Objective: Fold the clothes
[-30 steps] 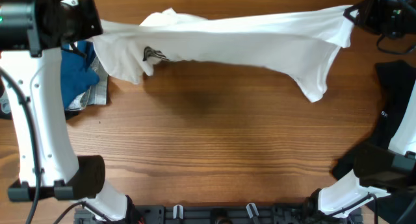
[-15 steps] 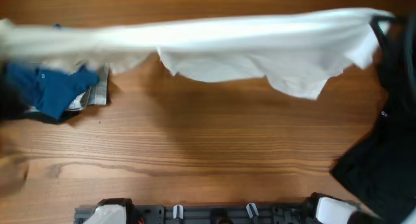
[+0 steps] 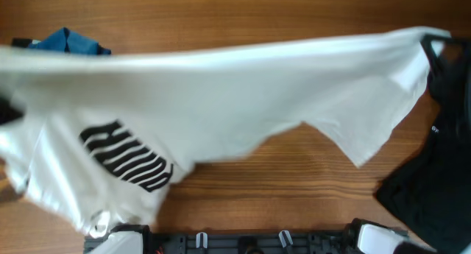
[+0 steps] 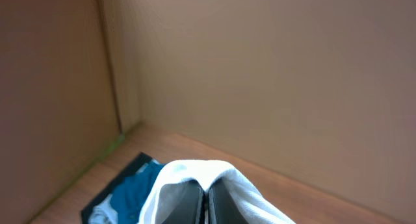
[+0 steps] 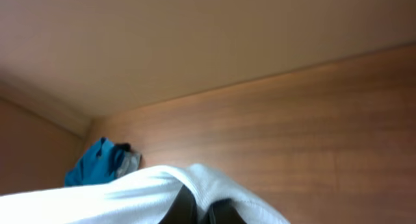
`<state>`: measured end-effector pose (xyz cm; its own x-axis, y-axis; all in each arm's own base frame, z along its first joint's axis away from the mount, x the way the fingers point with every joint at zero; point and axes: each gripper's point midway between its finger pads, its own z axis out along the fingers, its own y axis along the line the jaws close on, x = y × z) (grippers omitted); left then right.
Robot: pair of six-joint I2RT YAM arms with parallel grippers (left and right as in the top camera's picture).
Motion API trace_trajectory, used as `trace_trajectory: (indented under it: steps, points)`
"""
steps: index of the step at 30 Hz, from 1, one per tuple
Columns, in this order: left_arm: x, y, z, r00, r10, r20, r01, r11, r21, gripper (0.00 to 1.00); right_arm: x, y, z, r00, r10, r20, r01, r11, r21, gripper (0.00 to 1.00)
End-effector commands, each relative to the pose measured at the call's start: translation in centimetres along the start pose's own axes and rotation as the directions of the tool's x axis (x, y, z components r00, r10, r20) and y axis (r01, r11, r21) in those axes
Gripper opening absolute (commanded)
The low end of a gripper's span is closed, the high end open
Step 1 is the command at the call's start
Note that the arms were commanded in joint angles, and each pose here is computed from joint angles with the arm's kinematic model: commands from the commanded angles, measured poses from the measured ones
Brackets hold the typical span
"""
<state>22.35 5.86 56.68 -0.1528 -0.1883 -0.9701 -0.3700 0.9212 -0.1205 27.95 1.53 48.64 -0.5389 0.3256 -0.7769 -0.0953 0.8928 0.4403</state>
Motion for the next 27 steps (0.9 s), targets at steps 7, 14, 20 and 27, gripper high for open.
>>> trace_trajectory:
  steps: [7,14,20,27]
  points:
    - [-0.3,-12.6,20.5,0.993,0.108,0.045,-0.117,0.953,0.28,0.04,-9.2,-5.9,14.0,0.993,-0.024,0.114,0.037,0.993,-0.111,0.04]
    - [-9.4,-13.5,15.3,0.929,-0.028,0.369,-0.098,0.942,0.32,0.04,-13.4,-6.7,10.6,0.954,-0.093,0.285,0.126,0.987,-0.1,0.04]
    - [-4.6,-12.1,15.7,0.982,0.058,0.178,-0.106,0.956,0.275,0.04,-10.6,-9.3,11.4,0.978,-0.115,0.175,0.12,0.993,-0.017,0.04]
    - [12.2,-9.7,18.5,0.859,0.259,-0.441,-0.17,0.958,0.232,0.04,-0.4,-13.4,17.1,0.968,-0.012,-0.25,0.018,1.0,0.02,0.04]
